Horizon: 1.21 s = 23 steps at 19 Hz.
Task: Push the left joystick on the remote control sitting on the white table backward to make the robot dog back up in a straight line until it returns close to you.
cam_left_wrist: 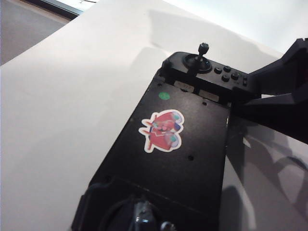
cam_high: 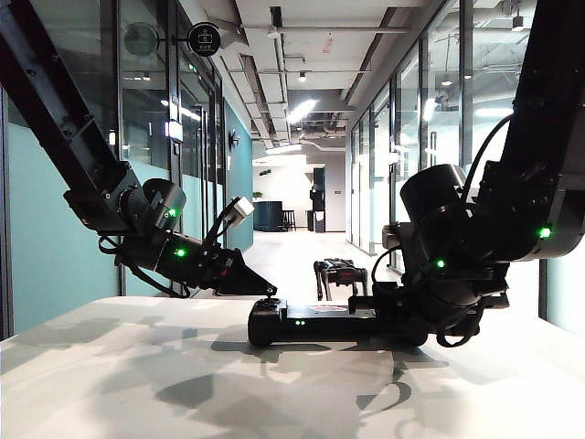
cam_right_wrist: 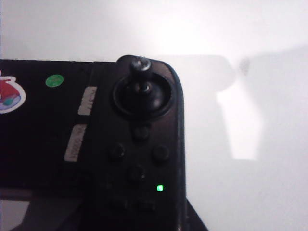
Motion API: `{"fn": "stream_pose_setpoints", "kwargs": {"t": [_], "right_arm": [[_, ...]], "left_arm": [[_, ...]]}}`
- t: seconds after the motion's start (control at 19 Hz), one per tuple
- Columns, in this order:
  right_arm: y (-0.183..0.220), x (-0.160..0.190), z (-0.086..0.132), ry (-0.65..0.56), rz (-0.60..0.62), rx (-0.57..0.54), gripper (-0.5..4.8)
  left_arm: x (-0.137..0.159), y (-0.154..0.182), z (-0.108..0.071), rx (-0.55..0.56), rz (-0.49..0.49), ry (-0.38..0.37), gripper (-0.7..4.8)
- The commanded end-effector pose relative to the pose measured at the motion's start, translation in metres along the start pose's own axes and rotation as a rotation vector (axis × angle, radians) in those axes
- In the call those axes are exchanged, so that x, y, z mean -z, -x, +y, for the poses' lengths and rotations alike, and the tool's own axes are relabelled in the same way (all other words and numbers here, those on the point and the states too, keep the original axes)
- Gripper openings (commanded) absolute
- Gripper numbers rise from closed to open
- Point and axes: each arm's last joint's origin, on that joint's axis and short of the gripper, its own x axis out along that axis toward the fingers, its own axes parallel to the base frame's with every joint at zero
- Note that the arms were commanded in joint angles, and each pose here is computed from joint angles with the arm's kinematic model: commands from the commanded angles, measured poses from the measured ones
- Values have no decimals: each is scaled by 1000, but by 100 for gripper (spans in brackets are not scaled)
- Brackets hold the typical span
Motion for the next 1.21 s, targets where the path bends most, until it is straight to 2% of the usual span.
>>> {"fn": "stream_pose_setpoints", "kwargs": {"t": [0.05, 1.0, 1.1, 1.21], "right_arm": [[1, -7, 1, -13, -39, 0, 200], [1, -7, 1, -13, -39, 0, 200], [1, -7, 1, -13, -39, 0, 200], [1, -7, 1, -13, -39, 0, 200]], "left_arm": [[-3, 0, -1, 22, -9, -6, -6], [-3, 0, -1, 19, -10, -9, -6], [-5, 0, 0, -1, -11, -14, -6], [-8, 1, 3, -87, 9, 9, -6]]}}
